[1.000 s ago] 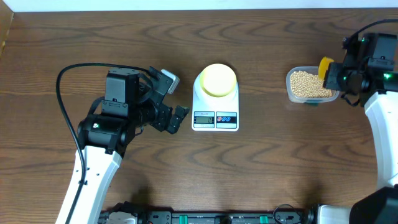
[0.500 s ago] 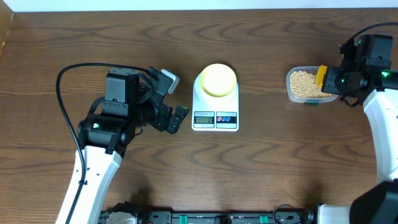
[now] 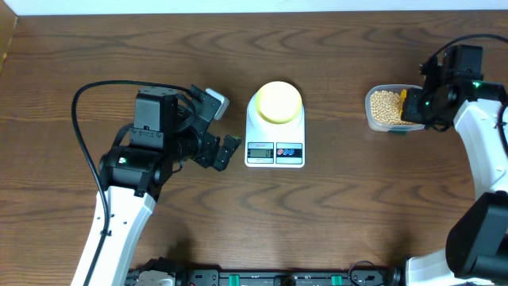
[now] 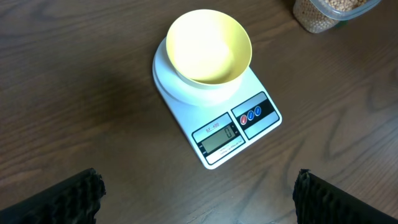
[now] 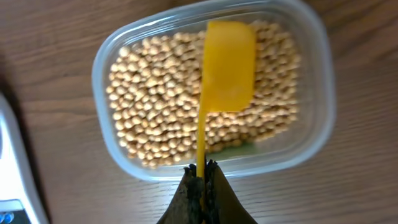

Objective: Scoop item into bowl and weigh 50g on scale
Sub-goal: 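Drag the yellow scoop through the soybeans with the right gripper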

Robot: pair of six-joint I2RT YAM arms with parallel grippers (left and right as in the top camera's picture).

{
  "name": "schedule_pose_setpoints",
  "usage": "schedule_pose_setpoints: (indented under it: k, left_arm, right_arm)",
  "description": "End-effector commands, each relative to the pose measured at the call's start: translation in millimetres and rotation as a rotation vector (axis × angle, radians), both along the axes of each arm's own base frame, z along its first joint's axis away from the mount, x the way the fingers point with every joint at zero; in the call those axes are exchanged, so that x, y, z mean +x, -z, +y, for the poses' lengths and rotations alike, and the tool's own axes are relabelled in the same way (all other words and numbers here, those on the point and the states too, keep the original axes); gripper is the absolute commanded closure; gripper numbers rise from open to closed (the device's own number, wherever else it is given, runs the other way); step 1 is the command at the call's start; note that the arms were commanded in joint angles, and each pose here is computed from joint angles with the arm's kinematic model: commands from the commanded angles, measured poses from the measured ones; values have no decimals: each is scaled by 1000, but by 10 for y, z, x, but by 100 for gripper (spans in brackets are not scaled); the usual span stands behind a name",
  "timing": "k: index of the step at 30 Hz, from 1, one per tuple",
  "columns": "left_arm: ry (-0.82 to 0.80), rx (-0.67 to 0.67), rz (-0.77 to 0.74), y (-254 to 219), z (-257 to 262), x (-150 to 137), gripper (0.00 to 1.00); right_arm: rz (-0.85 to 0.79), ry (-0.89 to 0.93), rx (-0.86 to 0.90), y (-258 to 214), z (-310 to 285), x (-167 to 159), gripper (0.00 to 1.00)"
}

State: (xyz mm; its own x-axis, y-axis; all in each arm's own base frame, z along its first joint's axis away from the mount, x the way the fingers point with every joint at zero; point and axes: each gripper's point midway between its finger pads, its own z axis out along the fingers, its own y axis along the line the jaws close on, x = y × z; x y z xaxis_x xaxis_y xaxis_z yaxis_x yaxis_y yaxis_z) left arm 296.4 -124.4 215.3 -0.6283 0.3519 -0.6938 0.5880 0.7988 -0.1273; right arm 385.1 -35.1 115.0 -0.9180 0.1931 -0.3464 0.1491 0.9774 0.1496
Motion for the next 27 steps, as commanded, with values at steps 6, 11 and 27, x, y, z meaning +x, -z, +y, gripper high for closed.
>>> schedule_pose_setpoints:
  k: [6, 11, 27]
  left_arm:
    - [4, -12, 2, -18, -19, 4, 0]
    - [4, -12, 2, -18, -19, 4, 0]
    - [4, -12, 2, -18, -19, 4, 0]
  right_arm:
    - [43, -65, 131, 103, 221, -77, 99]
    - [25, -72, 218, 54, 280, -69, 99]
    - [-33, -101, 472, 51, 154, -259, 99]
